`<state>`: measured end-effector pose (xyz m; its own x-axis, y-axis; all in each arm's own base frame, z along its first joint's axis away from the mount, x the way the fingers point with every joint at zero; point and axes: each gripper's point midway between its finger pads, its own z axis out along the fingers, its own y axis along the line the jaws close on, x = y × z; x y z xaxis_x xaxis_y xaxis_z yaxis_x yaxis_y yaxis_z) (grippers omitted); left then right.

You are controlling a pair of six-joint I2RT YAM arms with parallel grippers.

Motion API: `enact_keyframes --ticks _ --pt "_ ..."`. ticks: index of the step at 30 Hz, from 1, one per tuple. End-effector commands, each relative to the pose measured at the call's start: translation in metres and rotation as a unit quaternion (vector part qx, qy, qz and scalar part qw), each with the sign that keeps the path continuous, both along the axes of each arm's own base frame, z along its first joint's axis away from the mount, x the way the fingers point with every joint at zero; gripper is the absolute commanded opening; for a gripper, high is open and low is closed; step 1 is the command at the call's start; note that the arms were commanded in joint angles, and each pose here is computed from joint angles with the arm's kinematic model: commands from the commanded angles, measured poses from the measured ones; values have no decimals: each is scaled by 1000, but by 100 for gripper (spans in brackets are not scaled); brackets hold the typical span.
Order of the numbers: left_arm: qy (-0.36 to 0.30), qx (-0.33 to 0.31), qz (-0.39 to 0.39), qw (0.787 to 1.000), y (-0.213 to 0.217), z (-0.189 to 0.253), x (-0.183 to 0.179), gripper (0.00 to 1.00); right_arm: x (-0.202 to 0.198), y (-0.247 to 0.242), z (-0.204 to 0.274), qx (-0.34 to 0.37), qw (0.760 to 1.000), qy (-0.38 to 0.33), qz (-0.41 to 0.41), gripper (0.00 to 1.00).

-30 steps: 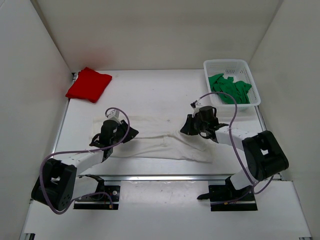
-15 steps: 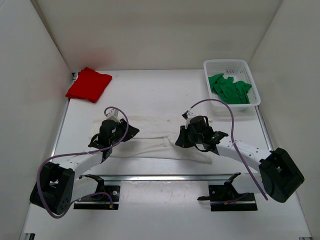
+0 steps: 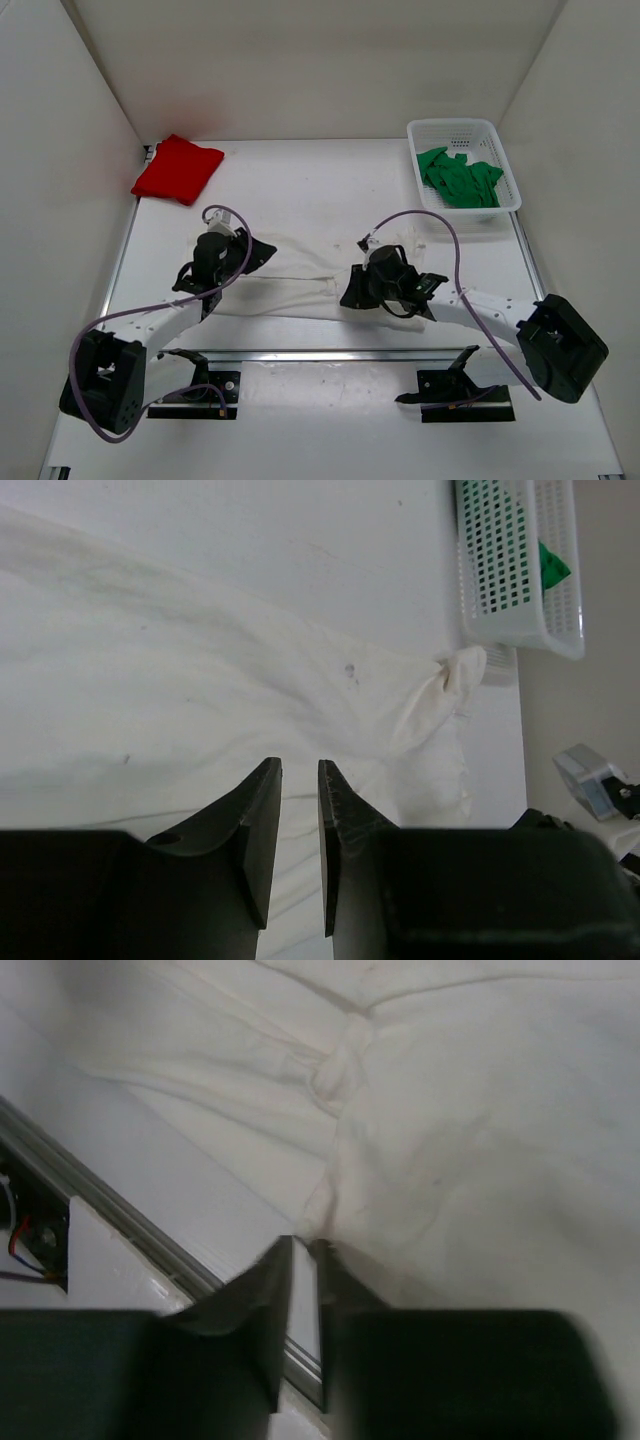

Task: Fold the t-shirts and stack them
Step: Fold the other side of the tshirt into a rectangle

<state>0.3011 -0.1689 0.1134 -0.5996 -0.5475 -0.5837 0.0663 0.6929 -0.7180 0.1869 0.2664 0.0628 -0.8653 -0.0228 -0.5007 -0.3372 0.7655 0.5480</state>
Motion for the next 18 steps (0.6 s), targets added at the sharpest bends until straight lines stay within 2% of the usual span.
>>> enact_keyframes --ticks 1,2,6,10,12,17,18 --pt "-36 -23 -10 999 -9 34 13 33 1 21 20 45 999 -11 6 19" --pt "-37 -25 -11 999 -8 36 13 33 -2 24 22 50 999 -8 16 29" --pt "-33 -17 -7 999 -7 30 14 33 5 3 29 34 999 -19 -2 33" --pt "-26 -24 1 999 -6 23 19 33 37 -43 30 31 994 -61 -89 15" --pt "-13 -29 2 999 -7 15 23 33 53 -63 29 41 990 -64 -122 0" --pt "18 -55 36 998 10 2 47 32 118 -116 29 17 969 -118 -219 0" --pt "27 -61 40 997 12 -2 51 33 129 -121 27 9 966 -119 -228 4"
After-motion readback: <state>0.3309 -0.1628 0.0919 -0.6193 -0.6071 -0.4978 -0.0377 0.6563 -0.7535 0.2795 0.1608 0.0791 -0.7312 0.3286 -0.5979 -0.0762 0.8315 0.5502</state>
